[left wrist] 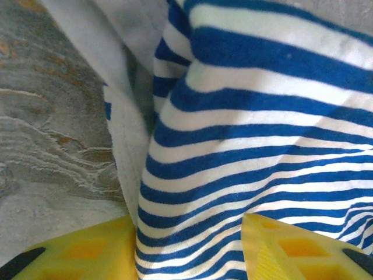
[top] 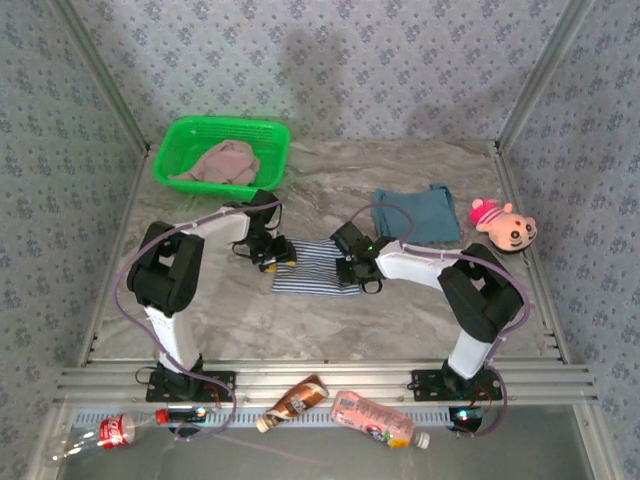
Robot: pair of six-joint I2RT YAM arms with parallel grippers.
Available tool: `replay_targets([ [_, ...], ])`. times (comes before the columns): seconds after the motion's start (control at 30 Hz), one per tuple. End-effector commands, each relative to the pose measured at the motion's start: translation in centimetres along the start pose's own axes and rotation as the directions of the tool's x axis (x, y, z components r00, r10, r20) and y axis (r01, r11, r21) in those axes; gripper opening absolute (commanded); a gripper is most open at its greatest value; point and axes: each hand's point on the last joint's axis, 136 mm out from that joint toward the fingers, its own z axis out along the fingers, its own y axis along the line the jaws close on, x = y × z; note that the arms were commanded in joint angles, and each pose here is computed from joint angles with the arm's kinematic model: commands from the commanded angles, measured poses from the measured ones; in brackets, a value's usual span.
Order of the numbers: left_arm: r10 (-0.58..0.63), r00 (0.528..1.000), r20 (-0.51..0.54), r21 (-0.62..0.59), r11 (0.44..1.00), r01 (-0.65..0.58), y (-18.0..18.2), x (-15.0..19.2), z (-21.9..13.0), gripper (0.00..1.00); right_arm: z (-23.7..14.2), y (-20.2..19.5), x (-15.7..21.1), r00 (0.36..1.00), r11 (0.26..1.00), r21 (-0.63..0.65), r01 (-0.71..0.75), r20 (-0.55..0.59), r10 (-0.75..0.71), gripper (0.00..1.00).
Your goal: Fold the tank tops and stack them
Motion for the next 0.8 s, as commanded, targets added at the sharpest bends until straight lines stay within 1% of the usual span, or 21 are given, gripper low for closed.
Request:
replay_targets([
  [0.0, -0.008, 1.000, -0.006, 0.019, 1.000, 0.008, -0.6, 0.1, 0.3, 0.38, -1.3, -0.2, -1.2, 0.998, 0.998, 0.002, 0.056, 0.018, -0.056, 0.12],
  [0.07, -0.009, 1.000, 0.007, 0.025, 1.000, 0.009, -0.9, -0.4, 0.3, 0.30, -1.9, -0.4, -1.9, 0.996, 0.997, 0.005, 0.083, 0.032, -0.083, 0.11],
  [0.13, -0.004, 1.000, 0.011, 0.037, 0.999, 0.003, -1.5, -1.0, 0.5, 0.29, -2.7, -0.6, -2.8, 0.993, 0.994, 0.011, 0.106, 0.050, -0.106, 0.10],
  [0.33, 0.043, 0.999, 0.029, 0.086, 0.995, -0.045, -5.3, -3.0, 1.4, 0.32, -4.9, -1.9, -5.7, 0.976, 0.980, 0.046, 0.194, 0.092, -0.197, 0.09],
  [0.43, 0.059, 0.998, 0.036, 0.121, 0.991, -0.063, -7.4, -4.1, 1.9, 0.33, -5.5, -3.3, -6.9, 0.968, 0.971, 0.072, 0.227, 0.094, -0.233, 0.09],
  [0.5, 0.066, 0.997, 0.041, 0.143, 0.987, -0.071, -8.8, -4.9, 2.5, 0.36, -6.0, -4.4, -7.8, 0.963, 0.966, 0.095, 0.241, 0.099, -0.250, 0.09],
  [0.6, 0.083, 0.995, 0.061, 0.166, 0.982, -0.092, -10.8, -6.2, 3.1, 0.37, -6.3, -6.0, -8.3, 0.954, 0.953, 0.126, 0.277, 0.085, -0.288, 0.09],
  [0.63, 0.087, 0.994, 0.065, 0.174, 0.980, -0.098, -11.4, -6.5, 3.2, 0.37, -7.0, -6.1, -9.7, 0.948, 0.950, 0.134, 0.281, 0.113, -0.296, 0.09],
  [0.77, 0.100, 0.991, 0.094, 0.203, 0.972, -0.117, -13.7, -8.1, 3.3, 0.42, -7.7, -8.3, -11.4, 0.936, 0.933, 0.186, 0.309, 0.116, -0.333, 0.09],
])
